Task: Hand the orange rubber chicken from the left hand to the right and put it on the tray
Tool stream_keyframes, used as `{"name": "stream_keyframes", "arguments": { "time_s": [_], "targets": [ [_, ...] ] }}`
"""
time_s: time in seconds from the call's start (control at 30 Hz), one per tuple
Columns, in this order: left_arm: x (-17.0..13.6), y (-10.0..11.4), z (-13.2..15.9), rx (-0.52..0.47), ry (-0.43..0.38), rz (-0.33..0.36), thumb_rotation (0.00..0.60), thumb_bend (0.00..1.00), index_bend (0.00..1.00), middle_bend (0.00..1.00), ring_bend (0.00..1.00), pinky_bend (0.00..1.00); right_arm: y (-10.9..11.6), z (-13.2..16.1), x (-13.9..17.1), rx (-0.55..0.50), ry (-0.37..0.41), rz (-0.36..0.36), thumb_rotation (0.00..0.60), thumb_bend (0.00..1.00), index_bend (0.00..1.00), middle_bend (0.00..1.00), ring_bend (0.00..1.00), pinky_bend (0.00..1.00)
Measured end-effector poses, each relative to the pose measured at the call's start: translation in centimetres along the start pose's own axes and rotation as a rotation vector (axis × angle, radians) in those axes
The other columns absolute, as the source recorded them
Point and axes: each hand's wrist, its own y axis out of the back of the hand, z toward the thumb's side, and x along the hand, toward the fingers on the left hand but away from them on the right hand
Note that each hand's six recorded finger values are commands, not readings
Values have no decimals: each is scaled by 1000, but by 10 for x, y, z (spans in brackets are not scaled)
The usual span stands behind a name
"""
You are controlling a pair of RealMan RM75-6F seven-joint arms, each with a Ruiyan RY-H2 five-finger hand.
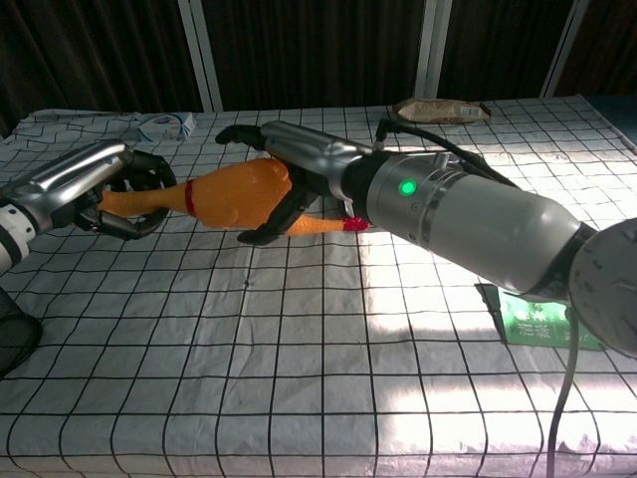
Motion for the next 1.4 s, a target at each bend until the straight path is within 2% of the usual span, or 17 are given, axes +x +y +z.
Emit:
{"name": "stream_keyframes", "arguments": {
  "time_s": [0.03,0.1,0.17,0.2,0.3,0.4,0.63,0.67,0.7,0.77,0.8,0.83,0.87,0.9,0.97,1.1,1.4],
  "targets": [
    [0,0,0,-1,0,-1,600,786,681,748,511,611,0,0,0,0,-2,1,600,146,188,151,124,212],
    [0,0,0,-1,2,-1,600,786,681,748,511,610,-1,-1,-1,-3,-8,-3,600,239,602,480,494,678],
    [-1,0,-1,-1,1,-2,600,786,681,748,510,610,1,0,-1,-5,-10,-28,600,346,780,637,689,881],
    [-1,0,0,-4,0,-2,600,786,681,748,510,610,3,1,-1,-2,-14,-53,600,404,848,700,751,937],
    [-2,1,2,-14,-5,-6,600,786,681,748,511,611,6,2,-1,15,-32,-122,600,518,972,819,864,1000],
    [-3,2,3,-28,-6,-9,600,786,680,748,512,612,7,-1,-1,50,-54,-156,600,548,986,839,877,1000],
    [-3,5,3,-56,0,-19,600,786,680,748,512,613,9,-5,-1,59,-75,-163,600,571,995,850,882,1000],
    [-3,5,3,-56,1,-19,600,786,680,748,512,613,10,-5,-1,59,-75,-165,600,561,970,849,861,996],
    [-3,5,2,-57,2,-18,600,787,680,748,512,613,10,-5,-1,60,-75,-167,600,526,873,802,785,935],
    [-2,6,2,-59,4,-15,600,787,680,748,513,613,8,-5,0,63,-71,-157,600,427,518,581,516,690],
    [-2,7,2,-59,4,-14,600,788,680,748,512,613,6,-5,0,63,-67,-140,600,366,271,386,316,484],
    [-2,8,2,-59,4,-12,600,788,680,748,512,613,4,-6,1,62,-63,-124,600,317,99,207,148,299],
    [-3,9,2,-59,4,-9,600,788,680,748,512,613,2,-6,1,61,-60,-105,600,290,36,120,74,198],
    [-3,9,2,-58,4,-7,600,789,680,748,512,613,1,-7,1,62,-55,-79,600,256,0,34,12,82],
    [-3,11,1,-56,6,-4,600,789,680,748,513,613,1,-9,1,62,-47,-52,600,213,0,0,0,7],
    [-4,15,-1,-62,14,-2,600,789,680,748,513,613,7,-8,2,47,-26,-61,600,162,0,0,0,0],
    [-5,15,3,-91,10,-17,600,789,680,749,513,614,8,-12,1,50,-30,-64,600,156,0,0,0,0]
  ]
}}
